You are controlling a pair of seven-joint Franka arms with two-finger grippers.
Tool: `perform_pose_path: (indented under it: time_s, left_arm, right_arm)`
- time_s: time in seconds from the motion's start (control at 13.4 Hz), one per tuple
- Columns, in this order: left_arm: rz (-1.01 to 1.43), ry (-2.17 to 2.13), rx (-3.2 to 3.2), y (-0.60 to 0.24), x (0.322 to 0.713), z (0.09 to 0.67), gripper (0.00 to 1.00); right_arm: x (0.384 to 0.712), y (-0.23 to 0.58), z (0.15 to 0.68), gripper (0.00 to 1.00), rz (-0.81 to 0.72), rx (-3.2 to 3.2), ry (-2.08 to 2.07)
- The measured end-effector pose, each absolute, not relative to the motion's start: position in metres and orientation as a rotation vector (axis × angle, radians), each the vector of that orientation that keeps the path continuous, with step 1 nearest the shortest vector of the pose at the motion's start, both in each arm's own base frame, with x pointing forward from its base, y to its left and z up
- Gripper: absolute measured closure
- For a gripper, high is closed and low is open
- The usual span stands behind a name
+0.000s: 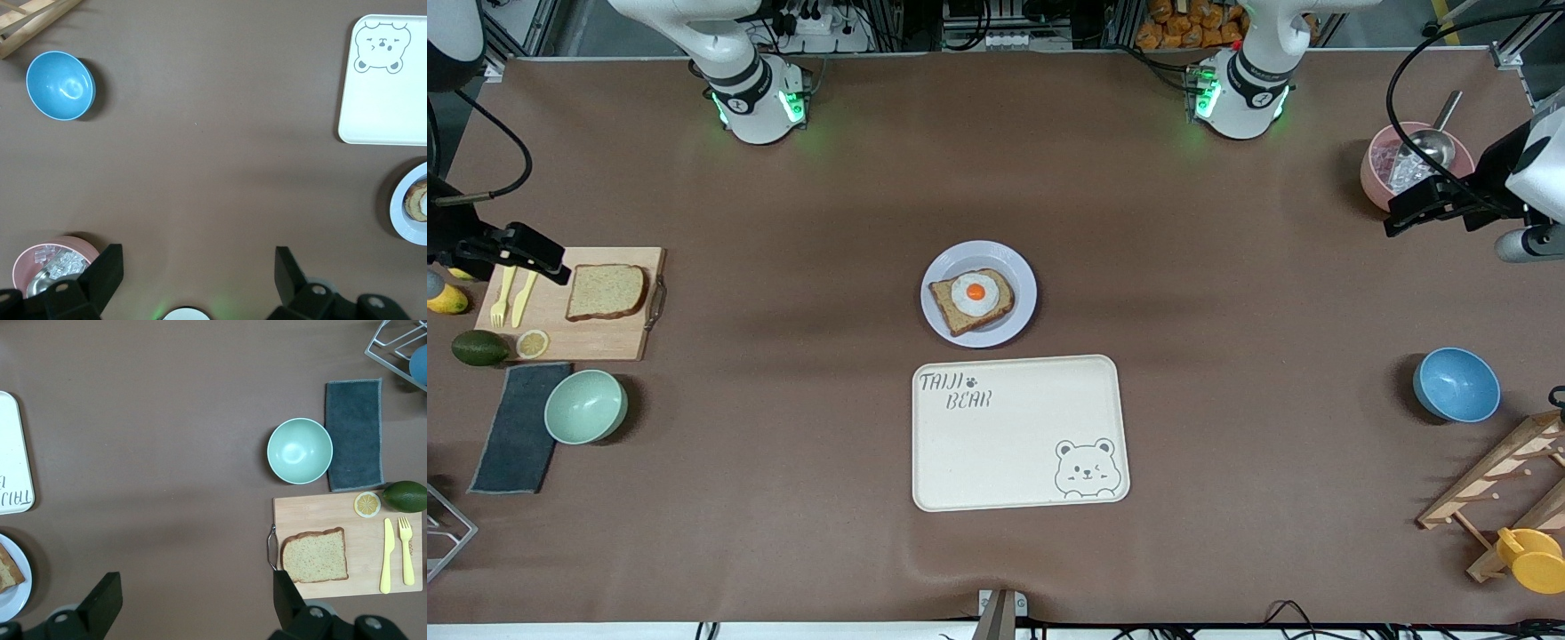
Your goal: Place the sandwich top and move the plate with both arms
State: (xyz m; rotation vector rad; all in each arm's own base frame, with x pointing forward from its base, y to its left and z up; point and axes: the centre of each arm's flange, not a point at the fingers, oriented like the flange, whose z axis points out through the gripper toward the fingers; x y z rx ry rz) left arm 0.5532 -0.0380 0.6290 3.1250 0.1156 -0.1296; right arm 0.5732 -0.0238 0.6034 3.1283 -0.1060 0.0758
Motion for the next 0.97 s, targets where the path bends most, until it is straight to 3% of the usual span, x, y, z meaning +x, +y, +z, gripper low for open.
perform_pose_path:
  time_s: [0.97]
  left_arm:
    - [-0.154,0.121,3.125,-0.036,0.556,0.621,0.0]
  right_arm:
    - [0.576,-0.044,0.591,0.0,0.026,3.156,-0.044]
